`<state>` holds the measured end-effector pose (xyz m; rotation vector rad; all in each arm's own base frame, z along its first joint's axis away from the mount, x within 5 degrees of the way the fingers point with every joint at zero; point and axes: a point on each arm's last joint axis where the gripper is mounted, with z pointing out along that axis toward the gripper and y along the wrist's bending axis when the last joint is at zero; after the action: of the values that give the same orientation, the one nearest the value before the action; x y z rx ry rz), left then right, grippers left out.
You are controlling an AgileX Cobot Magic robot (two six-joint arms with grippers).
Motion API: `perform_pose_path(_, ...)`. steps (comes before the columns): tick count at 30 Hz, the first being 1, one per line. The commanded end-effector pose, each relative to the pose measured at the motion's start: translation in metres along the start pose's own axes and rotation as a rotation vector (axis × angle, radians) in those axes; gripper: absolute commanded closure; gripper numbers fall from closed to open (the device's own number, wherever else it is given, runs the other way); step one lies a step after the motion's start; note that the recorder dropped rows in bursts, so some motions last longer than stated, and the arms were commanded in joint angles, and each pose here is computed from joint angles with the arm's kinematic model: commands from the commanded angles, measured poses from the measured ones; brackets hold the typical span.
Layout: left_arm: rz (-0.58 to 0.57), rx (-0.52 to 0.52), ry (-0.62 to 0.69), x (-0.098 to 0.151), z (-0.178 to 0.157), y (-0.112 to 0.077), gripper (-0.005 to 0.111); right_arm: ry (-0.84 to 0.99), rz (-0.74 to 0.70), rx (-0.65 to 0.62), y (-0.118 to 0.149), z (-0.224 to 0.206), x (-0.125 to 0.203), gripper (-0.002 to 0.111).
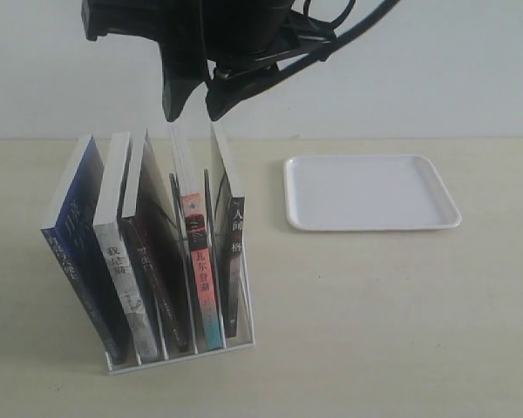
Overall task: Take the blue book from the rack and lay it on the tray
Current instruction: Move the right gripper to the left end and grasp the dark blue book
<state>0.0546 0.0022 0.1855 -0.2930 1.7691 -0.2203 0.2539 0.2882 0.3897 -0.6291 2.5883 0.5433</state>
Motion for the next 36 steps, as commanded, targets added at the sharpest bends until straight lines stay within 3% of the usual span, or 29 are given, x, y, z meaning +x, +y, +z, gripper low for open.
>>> perform_pose_path(1,0.001,0.005,-0.015,-0.001,0.0,-0.001,0.103,0.001,-0.076,-0.013,0.002,-0.008,0.002,0.071)
perform_pose_path(14,0.001,0.005,-0.015,-0.001,0.0,-0.001,0.103,0.014,-0.131,-0.134,0.013,-0.017,0.006,0.076)
perform_pose_path(18,0.001,0.005,-0.015,-0.001,0.0,-0.001,0.103,0.012,-0.139,-0.131,0.012,-0.017,0.006,0.085)
perform_pose_path(22,0.001,0.005,-0.015,-0.001,0.0,-0.001,0.103,0.012,-0.147,-0.133,0.012,-0.017,0.006,0.108)
perform_pose_path(27,0.001,0.005,-0.015,-0.001,0.0,-0.001,0.103,0.04,-0.15,-0.133,0.016,-0.005,0.007,0.108)
perform_pose_path(36,0.001,0.005,-0.015,-0.001,0.0,-0.001,0.103,0.091,-0.286,-0.192,0.074,0.04,0.028,0.108)
